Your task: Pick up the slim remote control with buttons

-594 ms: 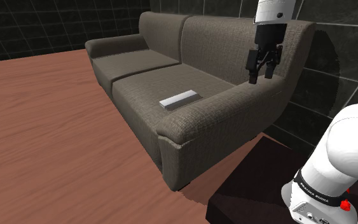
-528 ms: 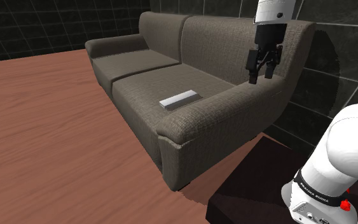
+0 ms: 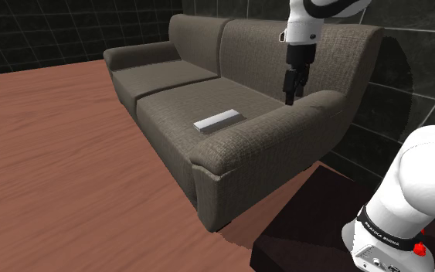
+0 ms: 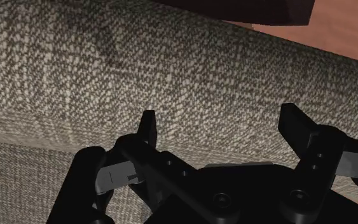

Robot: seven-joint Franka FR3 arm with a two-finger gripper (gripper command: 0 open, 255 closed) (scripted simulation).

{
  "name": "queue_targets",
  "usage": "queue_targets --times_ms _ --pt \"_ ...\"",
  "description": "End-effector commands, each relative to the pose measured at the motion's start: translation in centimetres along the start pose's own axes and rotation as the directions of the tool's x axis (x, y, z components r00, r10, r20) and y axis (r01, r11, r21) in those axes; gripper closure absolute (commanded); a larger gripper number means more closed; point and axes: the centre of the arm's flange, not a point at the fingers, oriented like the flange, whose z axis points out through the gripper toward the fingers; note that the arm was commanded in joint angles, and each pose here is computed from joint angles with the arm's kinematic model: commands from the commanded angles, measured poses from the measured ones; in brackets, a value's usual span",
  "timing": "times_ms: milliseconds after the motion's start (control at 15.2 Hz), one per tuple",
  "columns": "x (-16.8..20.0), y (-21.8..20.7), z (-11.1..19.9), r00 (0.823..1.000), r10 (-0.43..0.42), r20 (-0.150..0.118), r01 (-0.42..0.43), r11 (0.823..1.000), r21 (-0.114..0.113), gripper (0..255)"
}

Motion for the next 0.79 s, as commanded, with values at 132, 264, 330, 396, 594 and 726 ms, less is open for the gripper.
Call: queue_targets --times_ms 132,264,330,396,594,726 --pt "4.3 1.7 1.4 0.984 -0.178 -0.008 0.178 0.984 -0.026 0" --pt "6.6 2.2 2.2 0.965 -0.263 -0.01 0.262 0.964 -0.038 0" --pt "7.8 2.4 2.6 0.953 -0.304 -0.01 0.304 0.952 -0.044 0" --pt "9.0 2.5 3.0 0.938 -0.345 -0.01 0.344 0.937 -0.05 0" --pt "12.6 2.6 4.1 0.886 -0.464 -0.008 0.463 0.884 -0.069 0" --pt "15.0 2.5 4.8 0.842 -0.539 -0.006 0.537 0.84 -0.081 0"
